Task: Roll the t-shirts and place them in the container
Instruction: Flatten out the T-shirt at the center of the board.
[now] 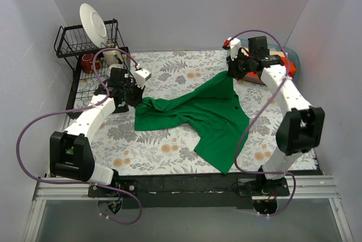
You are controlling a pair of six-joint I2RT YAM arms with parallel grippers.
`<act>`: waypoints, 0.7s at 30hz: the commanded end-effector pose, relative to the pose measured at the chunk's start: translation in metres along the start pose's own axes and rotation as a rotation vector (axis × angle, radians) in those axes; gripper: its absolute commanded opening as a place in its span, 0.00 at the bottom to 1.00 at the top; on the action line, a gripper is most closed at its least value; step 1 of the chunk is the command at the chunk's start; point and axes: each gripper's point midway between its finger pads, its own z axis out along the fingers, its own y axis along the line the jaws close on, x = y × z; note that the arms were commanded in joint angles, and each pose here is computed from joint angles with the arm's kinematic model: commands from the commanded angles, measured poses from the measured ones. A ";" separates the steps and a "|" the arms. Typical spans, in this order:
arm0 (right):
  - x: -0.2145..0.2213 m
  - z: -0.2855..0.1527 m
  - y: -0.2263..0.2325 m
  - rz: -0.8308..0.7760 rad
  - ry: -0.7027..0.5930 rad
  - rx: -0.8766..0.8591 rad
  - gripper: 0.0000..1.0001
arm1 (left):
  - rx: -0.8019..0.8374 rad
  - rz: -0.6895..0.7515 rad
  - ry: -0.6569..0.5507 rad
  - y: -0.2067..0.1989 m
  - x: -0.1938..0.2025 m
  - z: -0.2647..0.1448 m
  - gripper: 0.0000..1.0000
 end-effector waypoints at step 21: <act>-0.078 -0.177 -0.050 0.015 -0.308 0.607 0.01 | 0.003 0.252 -0.258 0.019 -0.093 -0.069 0.02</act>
